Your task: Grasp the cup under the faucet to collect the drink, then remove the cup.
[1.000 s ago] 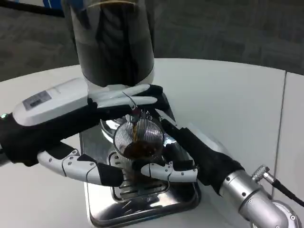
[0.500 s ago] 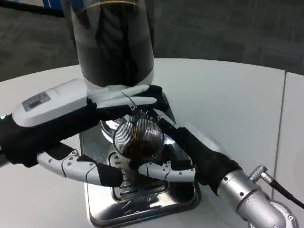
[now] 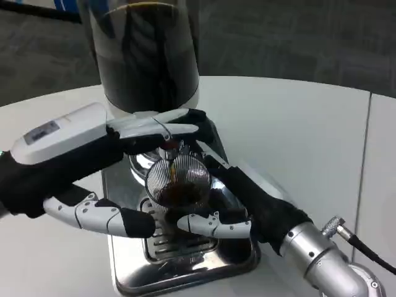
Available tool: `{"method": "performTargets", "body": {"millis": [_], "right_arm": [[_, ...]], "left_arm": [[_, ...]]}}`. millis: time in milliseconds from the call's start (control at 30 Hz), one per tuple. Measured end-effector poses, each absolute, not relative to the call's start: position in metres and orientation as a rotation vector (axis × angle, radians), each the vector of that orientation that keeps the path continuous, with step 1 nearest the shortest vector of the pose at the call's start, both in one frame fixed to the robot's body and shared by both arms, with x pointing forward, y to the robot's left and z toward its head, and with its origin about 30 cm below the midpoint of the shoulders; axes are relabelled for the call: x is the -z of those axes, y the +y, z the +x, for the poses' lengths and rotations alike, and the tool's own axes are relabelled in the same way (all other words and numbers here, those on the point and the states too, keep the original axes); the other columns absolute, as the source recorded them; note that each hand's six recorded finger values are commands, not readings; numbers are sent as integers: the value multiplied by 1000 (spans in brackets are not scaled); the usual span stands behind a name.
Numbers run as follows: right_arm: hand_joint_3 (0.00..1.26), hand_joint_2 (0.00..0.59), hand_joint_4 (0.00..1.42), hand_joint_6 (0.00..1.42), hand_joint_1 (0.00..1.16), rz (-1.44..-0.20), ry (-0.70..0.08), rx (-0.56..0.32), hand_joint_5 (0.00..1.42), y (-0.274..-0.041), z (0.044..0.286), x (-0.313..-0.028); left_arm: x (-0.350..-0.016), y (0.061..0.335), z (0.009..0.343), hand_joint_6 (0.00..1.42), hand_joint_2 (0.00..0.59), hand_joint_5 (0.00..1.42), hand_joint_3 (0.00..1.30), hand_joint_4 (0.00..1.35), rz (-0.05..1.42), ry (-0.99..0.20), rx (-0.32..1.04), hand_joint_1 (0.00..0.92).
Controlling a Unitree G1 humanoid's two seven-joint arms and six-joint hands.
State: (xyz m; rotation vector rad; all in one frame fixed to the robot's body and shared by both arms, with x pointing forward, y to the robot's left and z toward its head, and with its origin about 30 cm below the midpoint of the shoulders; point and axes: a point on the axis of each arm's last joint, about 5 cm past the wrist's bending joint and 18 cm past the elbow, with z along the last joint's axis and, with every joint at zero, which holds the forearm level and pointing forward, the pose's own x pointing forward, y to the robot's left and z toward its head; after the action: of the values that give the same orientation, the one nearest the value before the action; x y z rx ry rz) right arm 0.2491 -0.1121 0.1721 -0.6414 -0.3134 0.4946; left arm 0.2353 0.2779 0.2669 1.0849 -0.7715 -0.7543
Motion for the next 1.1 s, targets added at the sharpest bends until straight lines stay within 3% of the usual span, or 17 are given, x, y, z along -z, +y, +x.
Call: {"method": "performTargets", "body": {"millis": [433, 833, 1100], "right_arm": [[0, 198, 0, 48, 624, -651, -312, -499, 0, -112, 249, -172], [0, 198, 0, 48, 626, -657, -305, -502, 0, -111, 249, -171], [0, 199, 8, 55, 627, -657, -298, -500, 9, -111, 249, -171]], "left_arm": [[-265, 282, 234, 165, 123, 185, 178, 66, 1027, -744, 735, 0], [-260, 289, 238, 276, 121, 252, 188, 101, 766, -657, 699, 0], [-258, 290, 235, 288, 121, 260, 197, 111, 708, -631, 689, 0]]}}
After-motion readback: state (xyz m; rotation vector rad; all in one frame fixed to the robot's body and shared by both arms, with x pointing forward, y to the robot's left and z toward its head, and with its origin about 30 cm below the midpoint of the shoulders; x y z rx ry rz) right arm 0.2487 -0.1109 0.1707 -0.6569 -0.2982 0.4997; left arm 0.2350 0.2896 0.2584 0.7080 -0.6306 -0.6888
